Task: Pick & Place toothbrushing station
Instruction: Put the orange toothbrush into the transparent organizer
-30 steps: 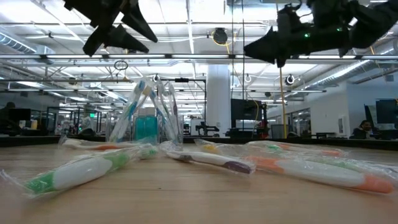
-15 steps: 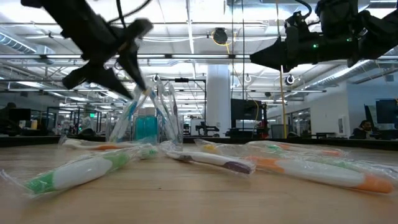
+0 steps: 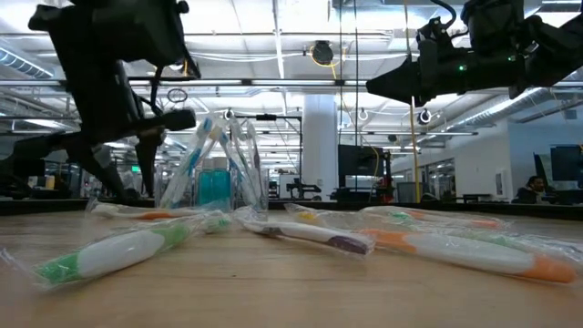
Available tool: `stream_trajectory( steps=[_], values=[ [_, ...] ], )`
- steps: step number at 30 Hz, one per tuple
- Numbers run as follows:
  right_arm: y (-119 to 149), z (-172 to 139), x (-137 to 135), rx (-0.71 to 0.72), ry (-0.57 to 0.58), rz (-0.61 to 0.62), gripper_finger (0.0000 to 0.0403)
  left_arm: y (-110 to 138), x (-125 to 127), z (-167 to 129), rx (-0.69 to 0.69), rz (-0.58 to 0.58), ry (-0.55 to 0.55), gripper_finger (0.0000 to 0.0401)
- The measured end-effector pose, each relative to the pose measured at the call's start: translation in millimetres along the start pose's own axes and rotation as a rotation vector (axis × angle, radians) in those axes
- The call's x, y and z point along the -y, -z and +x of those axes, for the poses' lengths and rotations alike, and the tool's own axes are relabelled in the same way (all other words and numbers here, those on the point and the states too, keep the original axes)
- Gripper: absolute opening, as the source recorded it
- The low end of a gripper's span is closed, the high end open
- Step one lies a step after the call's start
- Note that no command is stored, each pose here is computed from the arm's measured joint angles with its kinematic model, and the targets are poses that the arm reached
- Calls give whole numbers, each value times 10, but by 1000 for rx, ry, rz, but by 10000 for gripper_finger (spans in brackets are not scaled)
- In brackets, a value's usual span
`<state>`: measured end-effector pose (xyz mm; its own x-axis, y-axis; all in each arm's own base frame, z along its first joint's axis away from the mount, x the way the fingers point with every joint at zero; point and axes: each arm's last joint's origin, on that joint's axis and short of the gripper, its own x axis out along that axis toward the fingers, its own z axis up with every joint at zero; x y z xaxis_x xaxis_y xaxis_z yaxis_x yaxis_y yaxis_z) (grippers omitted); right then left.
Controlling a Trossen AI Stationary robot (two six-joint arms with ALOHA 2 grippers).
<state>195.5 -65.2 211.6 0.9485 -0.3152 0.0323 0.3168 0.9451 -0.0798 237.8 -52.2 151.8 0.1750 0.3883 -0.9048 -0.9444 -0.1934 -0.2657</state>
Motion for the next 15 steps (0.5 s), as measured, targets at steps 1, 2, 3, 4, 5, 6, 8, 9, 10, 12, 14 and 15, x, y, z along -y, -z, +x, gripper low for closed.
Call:
stream_trajectory(
  steps=[1,2,3,4,5,6,8,9,10,12,14,15],
  values=[
    [0,0,0,0,0,0,130,4,4,18,-13,-22,-12,147],
    [0,0,0,0,0,-1,130,12,4,38,-30,-44,-31,147],
    [0,0,0,0,0,-9,130,19,0,61,-47,-61,-55,147],
    [-1,0,0,1,0,-15,130,24,-1,86,-62,-77,-79,147],
    [0,0,0,0,0,-16,130,22,-3,106,-72,-91,-99,147],
    [0,0,0,0,0,-16,130,15,-3,127,-74,-98,-116,147],
    [0,0,0,0,0,-13,130,-2,6,171,-71,-109,-135,147],
    [0,0,0,0,0,-13,130,-17,16,180,-72,-118,-137,147],
    [0,0,0,0,0,-12,130,-31,22,186,-70,-124,-139,147],
    [0,0,-3,0,-2,-12,130,-59,40,201,-72,-139,-139,147],
    [0,0,-5,0,-3,-12,130,-77,47,210,-75,-148,-144,147],
    [0,0,-5,-1,-3,-11,130,-84,49,212,-80,-151,-147,147]
  ],
)
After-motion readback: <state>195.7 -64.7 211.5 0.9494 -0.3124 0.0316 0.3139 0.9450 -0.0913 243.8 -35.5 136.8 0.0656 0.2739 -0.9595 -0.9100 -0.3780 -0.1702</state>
